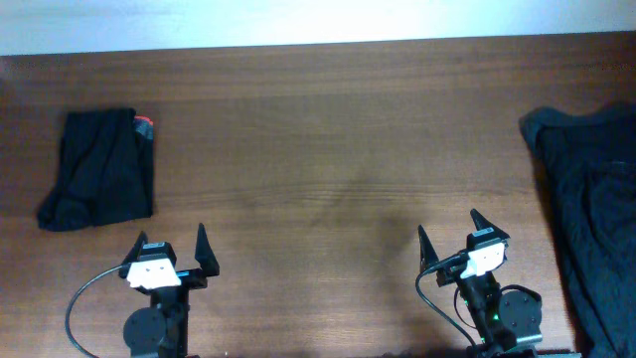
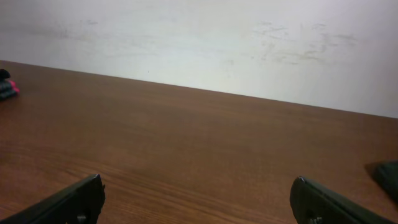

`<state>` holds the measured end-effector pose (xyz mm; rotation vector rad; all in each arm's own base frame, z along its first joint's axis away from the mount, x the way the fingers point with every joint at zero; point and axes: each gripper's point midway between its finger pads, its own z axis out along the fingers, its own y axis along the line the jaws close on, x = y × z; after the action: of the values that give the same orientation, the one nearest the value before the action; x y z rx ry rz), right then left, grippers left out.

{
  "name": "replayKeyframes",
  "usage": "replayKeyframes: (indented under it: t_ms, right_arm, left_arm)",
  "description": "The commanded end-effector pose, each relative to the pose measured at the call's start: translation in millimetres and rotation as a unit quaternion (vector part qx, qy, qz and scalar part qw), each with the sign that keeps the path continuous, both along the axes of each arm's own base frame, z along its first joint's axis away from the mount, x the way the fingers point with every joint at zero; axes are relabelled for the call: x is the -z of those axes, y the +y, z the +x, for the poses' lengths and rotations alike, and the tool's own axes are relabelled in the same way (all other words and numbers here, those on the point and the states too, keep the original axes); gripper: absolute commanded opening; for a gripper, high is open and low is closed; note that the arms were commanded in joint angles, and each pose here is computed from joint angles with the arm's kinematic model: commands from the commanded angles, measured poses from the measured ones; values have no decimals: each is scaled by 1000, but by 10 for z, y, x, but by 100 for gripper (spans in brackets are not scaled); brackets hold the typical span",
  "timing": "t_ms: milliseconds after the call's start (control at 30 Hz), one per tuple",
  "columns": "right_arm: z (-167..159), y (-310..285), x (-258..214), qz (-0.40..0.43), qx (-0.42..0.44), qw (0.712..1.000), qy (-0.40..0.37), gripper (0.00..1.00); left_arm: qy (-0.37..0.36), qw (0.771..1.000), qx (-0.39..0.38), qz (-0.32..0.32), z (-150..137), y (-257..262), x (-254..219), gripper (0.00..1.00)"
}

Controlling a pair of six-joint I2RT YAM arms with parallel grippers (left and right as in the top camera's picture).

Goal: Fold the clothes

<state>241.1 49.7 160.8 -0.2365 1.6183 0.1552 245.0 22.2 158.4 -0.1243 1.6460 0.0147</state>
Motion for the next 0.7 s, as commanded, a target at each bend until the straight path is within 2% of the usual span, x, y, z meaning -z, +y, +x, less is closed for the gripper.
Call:
replayKeyframes:
  t_ms: [0, 667]
  right_arm:
    - [3, -32, 11, 0, 8, 1000, 0, 99]
    - [3, -32, 11, 0, 8, 1000, 0, 99]
  left_arm:
    - [-1, 1000, -23, 1, -9, 75, 17, 99]
    - [-1, 1000, -13, 0, -5, 40, 18, 100]
